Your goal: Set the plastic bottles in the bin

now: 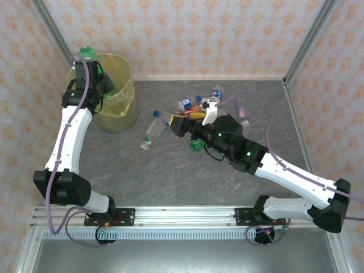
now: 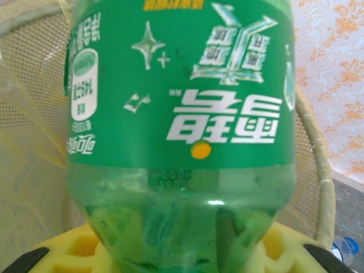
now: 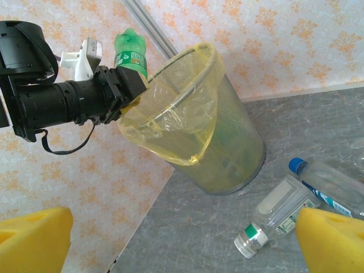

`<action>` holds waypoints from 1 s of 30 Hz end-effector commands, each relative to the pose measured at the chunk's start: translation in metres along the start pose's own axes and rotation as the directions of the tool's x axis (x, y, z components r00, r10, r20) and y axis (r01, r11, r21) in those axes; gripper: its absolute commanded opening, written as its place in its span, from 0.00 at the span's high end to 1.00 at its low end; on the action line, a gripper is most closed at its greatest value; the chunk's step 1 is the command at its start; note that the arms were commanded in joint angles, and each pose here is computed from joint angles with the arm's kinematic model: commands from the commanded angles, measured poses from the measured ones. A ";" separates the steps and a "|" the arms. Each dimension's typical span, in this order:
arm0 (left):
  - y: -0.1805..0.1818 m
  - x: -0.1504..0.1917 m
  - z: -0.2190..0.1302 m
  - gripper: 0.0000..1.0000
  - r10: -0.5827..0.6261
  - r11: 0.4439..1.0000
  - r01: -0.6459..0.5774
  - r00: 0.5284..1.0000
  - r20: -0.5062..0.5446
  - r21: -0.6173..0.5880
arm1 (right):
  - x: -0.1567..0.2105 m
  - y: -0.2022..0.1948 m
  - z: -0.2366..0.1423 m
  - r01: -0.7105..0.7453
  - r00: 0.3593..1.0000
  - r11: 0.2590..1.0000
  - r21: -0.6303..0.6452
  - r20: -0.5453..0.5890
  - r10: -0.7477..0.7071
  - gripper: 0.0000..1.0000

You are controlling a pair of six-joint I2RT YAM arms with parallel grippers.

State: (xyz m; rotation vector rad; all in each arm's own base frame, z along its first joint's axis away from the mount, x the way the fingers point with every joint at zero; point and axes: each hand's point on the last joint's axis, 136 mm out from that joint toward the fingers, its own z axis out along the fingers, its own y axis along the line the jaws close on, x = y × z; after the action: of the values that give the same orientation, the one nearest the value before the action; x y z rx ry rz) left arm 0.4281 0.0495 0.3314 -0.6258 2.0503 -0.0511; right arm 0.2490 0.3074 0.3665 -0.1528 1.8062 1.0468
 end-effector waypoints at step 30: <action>-0.069 0.033 -0.079 0.01 0.130 0.958 -0.155 0.985 0.113 0.243 | -0.011 0.009 0.006 0.021 1.000 1.000 0.002 0.018 -0.021 0.00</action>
State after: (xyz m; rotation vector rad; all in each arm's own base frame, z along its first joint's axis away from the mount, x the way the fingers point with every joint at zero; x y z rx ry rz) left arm 0.3809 -0.0313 0.3719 -0.3434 1.9605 -0.2179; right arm 0.2546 0.3135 0.3638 -0.1623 1.8211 1.0225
